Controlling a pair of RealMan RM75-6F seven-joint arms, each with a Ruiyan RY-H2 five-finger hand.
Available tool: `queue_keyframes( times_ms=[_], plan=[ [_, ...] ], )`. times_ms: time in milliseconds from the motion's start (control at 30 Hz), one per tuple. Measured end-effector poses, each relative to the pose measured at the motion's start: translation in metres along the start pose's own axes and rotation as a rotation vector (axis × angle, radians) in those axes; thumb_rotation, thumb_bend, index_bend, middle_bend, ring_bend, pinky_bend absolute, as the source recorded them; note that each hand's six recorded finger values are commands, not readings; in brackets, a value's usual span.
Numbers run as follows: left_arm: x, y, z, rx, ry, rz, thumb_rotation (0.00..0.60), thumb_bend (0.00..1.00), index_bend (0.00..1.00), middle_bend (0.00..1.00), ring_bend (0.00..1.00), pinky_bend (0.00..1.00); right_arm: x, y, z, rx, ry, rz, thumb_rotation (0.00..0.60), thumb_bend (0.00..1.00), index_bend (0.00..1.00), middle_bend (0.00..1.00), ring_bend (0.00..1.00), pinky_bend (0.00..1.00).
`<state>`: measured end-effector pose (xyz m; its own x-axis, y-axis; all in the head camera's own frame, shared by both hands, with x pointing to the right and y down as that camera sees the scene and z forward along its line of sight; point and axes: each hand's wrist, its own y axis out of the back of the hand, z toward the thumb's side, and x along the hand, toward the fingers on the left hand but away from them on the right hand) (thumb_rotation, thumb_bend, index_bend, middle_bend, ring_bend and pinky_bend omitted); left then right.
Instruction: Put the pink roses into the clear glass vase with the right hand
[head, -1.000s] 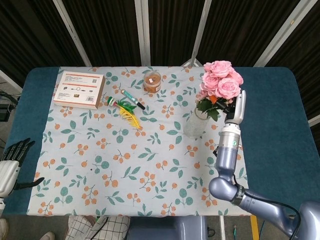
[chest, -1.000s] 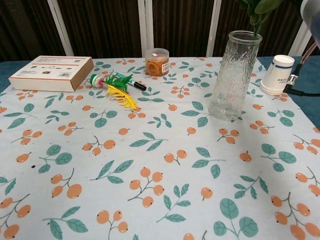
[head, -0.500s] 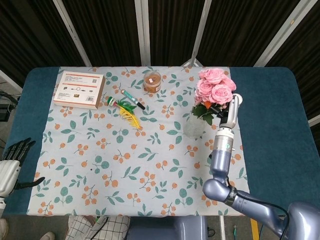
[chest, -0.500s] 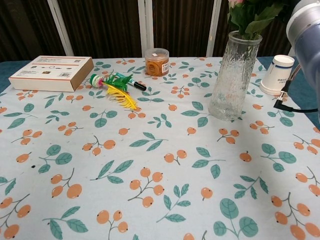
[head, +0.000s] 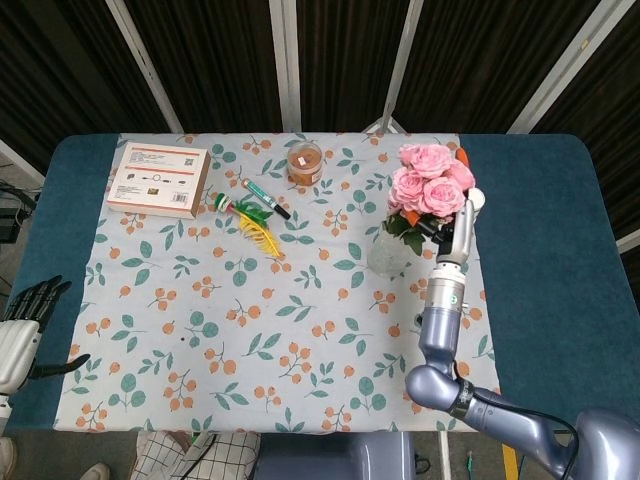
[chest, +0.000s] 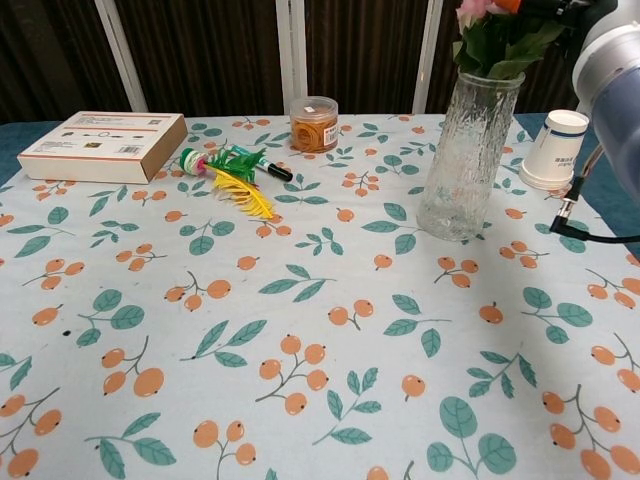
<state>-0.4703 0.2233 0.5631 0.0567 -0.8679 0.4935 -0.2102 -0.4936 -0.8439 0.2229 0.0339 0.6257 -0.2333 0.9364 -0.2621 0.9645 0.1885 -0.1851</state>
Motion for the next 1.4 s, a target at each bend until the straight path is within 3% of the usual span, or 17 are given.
queue_keyframes(
  times_ms=[200,433,900,1100,1400],
  plan=[
    [0.000,0.000,0.001,-0.006,-0.009,-0.002,0.600,0.00,0.00,0.00,0.00,0.00,0.009,0.007,-0.003,0.011,-0.012,0.008,0.600,0.30,0.00,0.04,0.00,0.00],
    [-0.001,0.001,0.001,0.007,-0.009,0.009,0.600,0.00,0.00,0.00,0.00,0.00,0.027,0.016,-0.010,0.053,-0.034,0.056,0.600,0.30,0.00,0.00,0.00,0.00],
    [-0.002,0.001,0.001,0.024,-0.006,0.019,0.600,0.00,0.00,0.00,0.00,0.00,0.067,0.063,-0.017,0.271,-0.069,0.164,0.600,0.30,0.00,0.00,0.00,0.00],
    [-0.002,0.002,0.000,0.018,0.003,0.018,0.600,0.00,0.00,0.00,0.00,0.00,0.081,0.096,-0.018,0.443,-0.090,0.200,0.600,0.30,0.00,0.00,0.00,0.00],
    [-0.003,0.004,-0.001,0.046,-0.004,0.039,0.600,0.00,0.00,0.00,0.00,0.00,0.108,0.173,-0.019,0.999,-0.036,0.268,0.600,0.30,0.00,0.00,0.00,0.00]
  ],
)
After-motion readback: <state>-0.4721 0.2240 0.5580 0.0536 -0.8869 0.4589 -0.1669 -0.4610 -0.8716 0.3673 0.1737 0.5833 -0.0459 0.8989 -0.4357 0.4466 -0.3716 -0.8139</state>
